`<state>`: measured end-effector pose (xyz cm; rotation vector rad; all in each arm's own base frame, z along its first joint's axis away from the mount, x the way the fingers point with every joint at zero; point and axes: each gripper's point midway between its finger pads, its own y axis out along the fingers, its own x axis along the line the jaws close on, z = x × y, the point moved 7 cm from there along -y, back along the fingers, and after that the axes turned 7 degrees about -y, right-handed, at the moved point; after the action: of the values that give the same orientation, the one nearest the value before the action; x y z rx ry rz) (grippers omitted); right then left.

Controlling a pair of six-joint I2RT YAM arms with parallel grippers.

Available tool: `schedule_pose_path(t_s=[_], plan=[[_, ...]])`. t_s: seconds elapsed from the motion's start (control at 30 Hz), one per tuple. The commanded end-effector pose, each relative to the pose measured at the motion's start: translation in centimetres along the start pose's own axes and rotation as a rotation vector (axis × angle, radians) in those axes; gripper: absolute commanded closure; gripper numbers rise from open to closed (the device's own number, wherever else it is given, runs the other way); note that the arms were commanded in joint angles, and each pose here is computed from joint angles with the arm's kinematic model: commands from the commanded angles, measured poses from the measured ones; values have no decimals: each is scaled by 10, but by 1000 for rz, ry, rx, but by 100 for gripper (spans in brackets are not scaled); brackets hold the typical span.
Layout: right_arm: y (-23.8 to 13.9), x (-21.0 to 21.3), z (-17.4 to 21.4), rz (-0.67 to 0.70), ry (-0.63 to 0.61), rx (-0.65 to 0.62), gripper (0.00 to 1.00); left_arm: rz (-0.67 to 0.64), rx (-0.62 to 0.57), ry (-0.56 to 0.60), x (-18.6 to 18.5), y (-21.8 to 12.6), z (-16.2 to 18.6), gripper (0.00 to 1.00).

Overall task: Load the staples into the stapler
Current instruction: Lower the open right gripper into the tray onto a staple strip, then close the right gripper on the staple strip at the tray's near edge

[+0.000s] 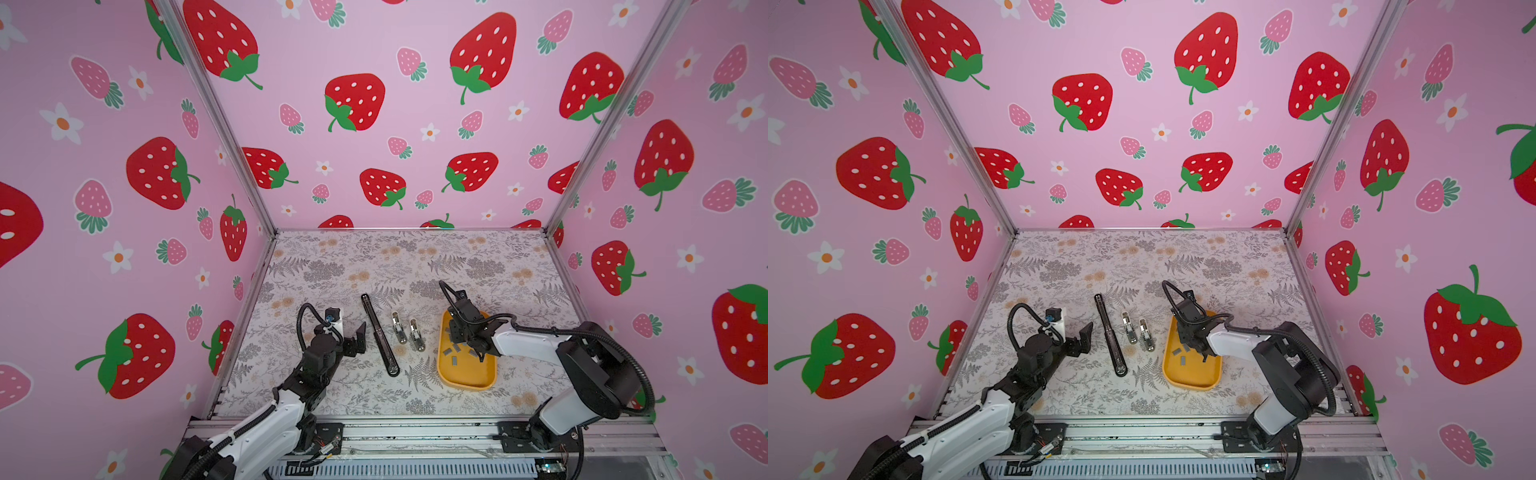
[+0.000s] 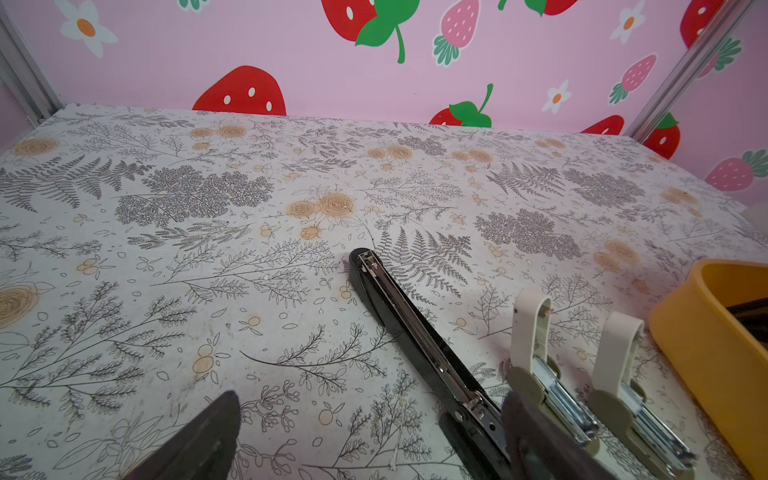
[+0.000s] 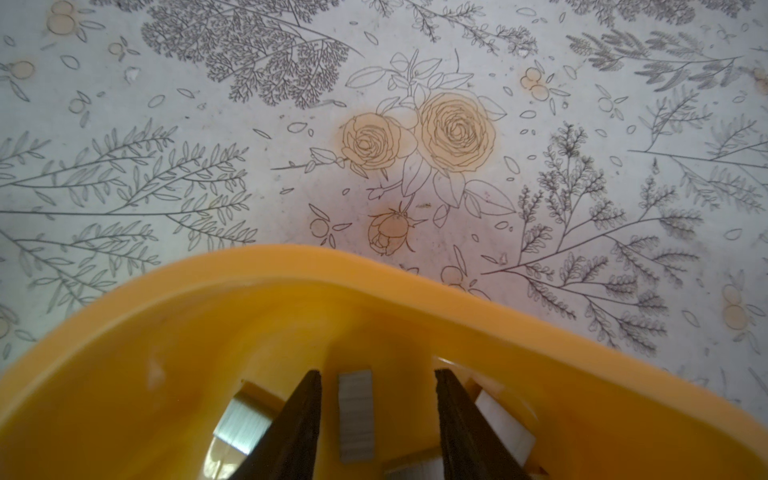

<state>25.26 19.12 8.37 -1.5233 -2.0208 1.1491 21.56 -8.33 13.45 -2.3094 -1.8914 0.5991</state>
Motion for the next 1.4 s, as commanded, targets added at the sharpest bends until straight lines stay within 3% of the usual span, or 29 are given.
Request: schedule_pose_path(t_s=[0.0,0.6,0.87,1.37], plan=[[2,-1,2,-6,-20,-3,52,10,-60,-8,-5,1,-18,1],[4,4,2,-39,-21,17,54,5,-51,-5,-5,3,-18,1],[9,3,4,-8,-12,50,67,5,-50,-4,-5,3,-18,1],[16,4,13,6,7,98,76,5,-51,-4,-5,3,-18,1]])
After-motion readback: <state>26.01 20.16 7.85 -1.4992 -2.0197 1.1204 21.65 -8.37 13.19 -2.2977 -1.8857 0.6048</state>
